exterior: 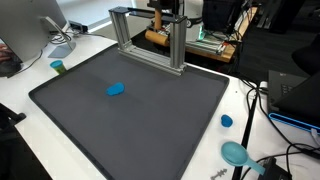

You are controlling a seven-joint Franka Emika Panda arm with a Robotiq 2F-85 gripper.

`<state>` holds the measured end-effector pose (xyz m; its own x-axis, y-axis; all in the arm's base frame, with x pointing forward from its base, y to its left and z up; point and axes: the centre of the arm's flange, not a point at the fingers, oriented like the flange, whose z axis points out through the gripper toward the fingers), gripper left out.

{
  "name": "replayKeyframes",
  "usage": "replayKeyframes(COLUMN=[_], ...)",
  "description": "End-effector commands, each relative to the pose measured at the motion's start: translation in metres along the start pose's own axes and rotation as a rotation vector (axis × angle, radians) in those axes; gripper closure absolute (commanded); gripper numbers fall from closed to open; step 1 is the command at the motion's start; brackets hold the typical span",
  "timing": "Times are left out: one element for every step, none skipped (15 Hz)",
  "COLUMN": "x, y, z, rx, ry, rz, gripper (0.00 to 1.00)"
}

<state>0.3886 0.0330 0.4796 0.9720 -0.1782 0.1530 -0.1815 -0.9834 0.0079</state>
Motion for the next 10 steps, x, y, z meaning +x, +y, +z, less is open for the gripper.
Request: replayKeyframes(x=[0.013,0.02,0.025,0.031,0.035,0.038,0.035,0.032,0.026,0.018], y=[0.012,0.018,0.023,0.028,0.033,0.04,0.046,0.048,0.049,0.048], z=[0.011,0.015,0.017,0.018,0.021,0.024,0.027,0.029,0.032,0.034], rx=[0.012,0.02,0.029,0.033,0.026,0.017,0.006,-0.005,-0.013,-0.03], ry=[0.004,0.002,-0.001,-0.001,-0.009,-0.025,-0.067,-0.076,-0.091,-0.101], rz=[0.018,0.021,0.031,0.04,0.041,0.034,0.004,-0.017,-0.042,-0.055], gripper=[0.78,0.78,0.78,0.78,0.78,0.78,0.78,0.78,0.78,0.78])
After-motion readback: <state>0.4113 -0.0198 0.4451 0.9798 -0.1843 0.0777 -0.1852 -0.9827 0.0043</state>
